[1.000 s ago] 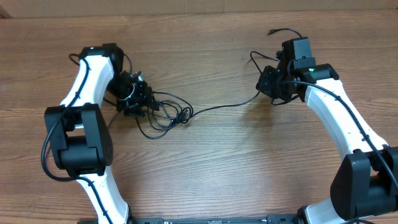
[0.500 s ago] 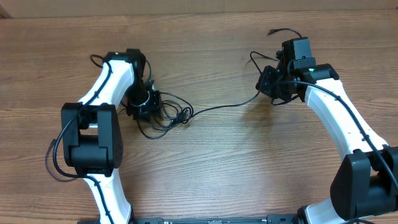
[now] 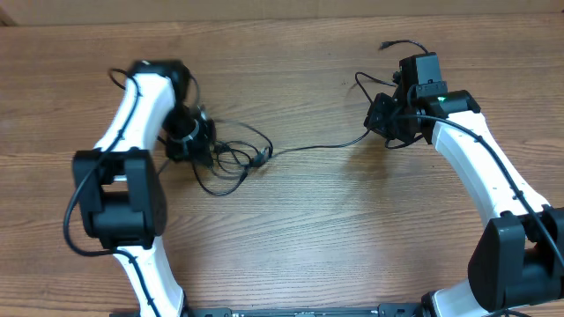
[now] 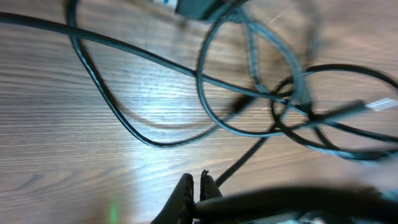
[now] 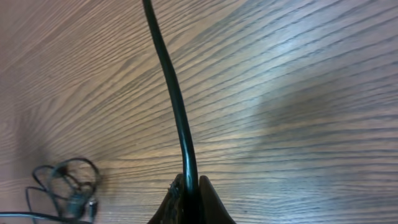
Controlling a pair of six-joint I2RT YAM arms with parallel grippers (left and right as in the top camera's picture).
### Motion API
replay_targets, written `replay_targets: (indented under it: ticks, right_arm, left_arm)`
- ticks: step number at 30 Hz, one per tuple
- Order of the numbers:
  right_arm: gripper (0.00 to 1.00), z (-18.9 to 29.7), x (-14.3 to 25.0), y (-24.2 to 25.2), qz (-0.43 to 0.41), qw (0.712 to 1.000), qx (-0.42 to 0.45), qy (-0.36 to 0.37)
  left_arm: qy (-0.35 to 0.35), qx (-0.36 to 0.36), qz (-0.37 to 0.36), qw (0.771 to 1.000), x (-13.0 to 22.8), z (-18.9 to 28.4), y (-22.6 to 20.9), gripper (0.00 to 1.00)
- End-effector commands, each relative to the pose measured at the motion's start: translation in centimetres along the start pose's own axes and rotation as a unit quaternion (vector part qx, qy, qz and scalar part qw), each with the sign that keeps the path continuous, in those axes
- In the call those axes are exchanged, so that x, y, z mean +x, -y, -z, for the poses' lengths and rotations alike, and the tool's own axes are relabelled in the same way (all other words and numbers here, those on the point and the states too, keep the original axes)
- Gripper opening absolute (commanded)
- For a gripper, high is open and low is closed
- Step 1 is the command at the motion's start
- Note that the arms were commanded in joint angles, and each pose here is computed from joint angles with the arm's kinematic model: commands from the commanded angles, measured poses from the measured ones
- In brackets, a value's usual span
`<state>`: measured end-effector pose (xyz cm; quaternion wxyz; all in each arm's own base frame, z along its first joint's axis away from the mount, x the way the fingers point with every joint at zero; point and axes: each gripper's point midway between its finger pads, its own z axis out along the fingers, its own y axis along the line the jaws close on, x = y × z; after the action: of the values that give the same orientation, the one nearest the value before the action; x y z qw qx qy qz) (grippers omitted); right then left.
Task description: Untangle cables
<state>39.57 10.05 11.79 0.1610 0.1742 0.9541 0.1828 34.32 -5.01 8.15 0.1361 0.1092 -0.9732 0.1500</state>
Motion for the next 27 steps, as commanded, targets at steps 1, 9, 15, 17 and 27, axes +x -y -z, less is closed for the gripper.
replay_targets:
  ticks: [1, 9, 15, 17, 27]
  right_arm:
    - [0.04, 0.5, -1.5, 0.7, 0.003, 0.999, 0.024, 0.029]
    - [0.04, 0.4, -1.6, 0.8, 0.003, 0.999, 0.027, 0.030]
    - [0.04, 0.5, -1.7, 1.0, 0.003, 0.999, 0.032, 0.033]
    - [0.04, 0.5, -1.7, 1.0, 0.003, 0.999, 0.032, 0.033]
    - [0.04, 0.6, -2.3, 1.9, 0.005, 0.997, 0.059, 0.051]
  left_arm:
    - [0.066, 0.101, -0.022, 0.992, -0.7, 6.1, 2.0, 0.04]
    - [0.115, 0.332, -0.061, 0.934, 0.2, 13.7, 3.9, 0.04]
    - [0.153, 0.454, -0.062, 0.876, 0.8, 18.2, 3.0, 0.04]
    - [0.168, 0.477, -0.058, 0.861, 0.8, 19.3, 2.3, 0.04]
    - [0.233, 0.530, -0.025, 0.815, 0.1, 23.0, -1.8, 0.04]
